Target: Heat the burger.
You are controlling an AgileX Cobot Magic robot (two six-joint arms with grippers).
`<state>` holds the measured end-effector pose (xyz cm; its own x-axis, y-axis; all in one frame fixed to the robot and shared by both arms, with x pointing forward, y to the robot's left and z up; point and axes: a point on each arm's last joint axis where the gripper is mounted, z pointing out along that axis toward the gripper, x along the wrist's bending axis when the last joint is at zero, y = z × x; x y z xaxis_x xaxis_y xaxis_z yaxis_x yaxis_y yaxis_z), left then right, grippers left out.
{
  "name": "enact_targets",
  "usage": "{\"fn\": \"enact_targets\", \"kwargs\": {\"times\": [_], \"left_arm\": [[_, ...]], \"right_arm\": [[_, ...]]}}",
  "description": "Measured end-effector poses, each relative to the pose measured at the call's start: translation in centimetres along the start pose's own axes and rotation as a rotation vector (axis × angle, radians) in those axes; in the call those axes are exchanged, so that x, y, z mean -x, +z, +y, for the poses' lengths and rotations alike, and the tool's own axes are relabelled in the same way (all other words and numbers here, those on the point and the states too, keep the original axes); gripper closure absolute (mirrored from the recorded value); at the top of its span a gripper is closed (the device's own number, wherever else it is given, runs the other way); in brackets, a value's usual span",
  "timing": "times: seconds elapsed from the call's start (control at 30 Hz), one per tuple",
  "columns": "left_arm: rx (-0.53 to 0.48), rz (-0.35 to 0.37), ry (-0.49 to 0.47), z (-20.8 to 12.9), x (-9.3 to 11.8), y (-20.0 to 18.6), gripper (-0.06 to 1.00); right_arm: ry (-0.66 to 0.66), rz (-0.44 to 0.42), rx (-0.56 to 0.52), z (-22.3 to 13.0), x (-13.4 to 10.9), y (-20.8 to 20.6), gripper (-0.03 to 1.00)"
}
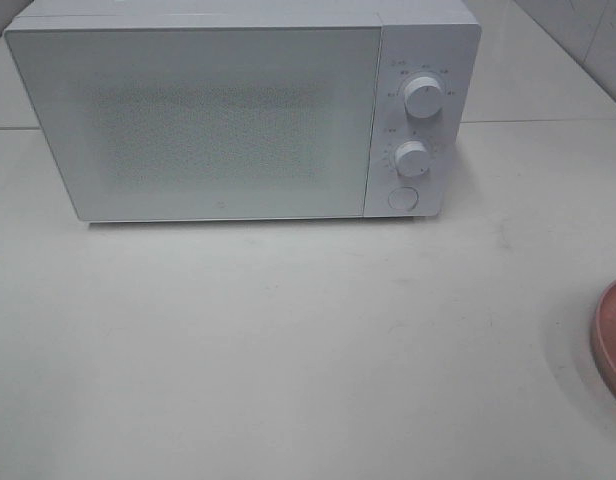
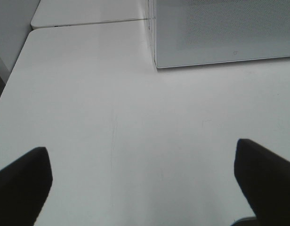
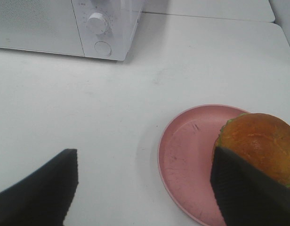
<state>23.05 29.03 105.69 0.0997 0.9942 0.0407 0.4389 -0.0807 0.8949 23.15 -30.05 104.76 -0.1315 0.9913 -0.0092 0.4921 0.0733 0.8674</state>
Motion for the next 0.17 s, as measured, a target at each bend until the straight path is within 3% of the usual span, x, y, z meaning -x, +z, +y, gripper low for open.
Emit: {"fn": "enact_targets", "kwargs": {"times": [0.17], "left_arm": [[0.000,0.000,0.000,0.00,0.00,0.00,-0.03]], "right_arm": [[0.000,0.000,0.000,0.00,0.00,0.00,0.21]]}}
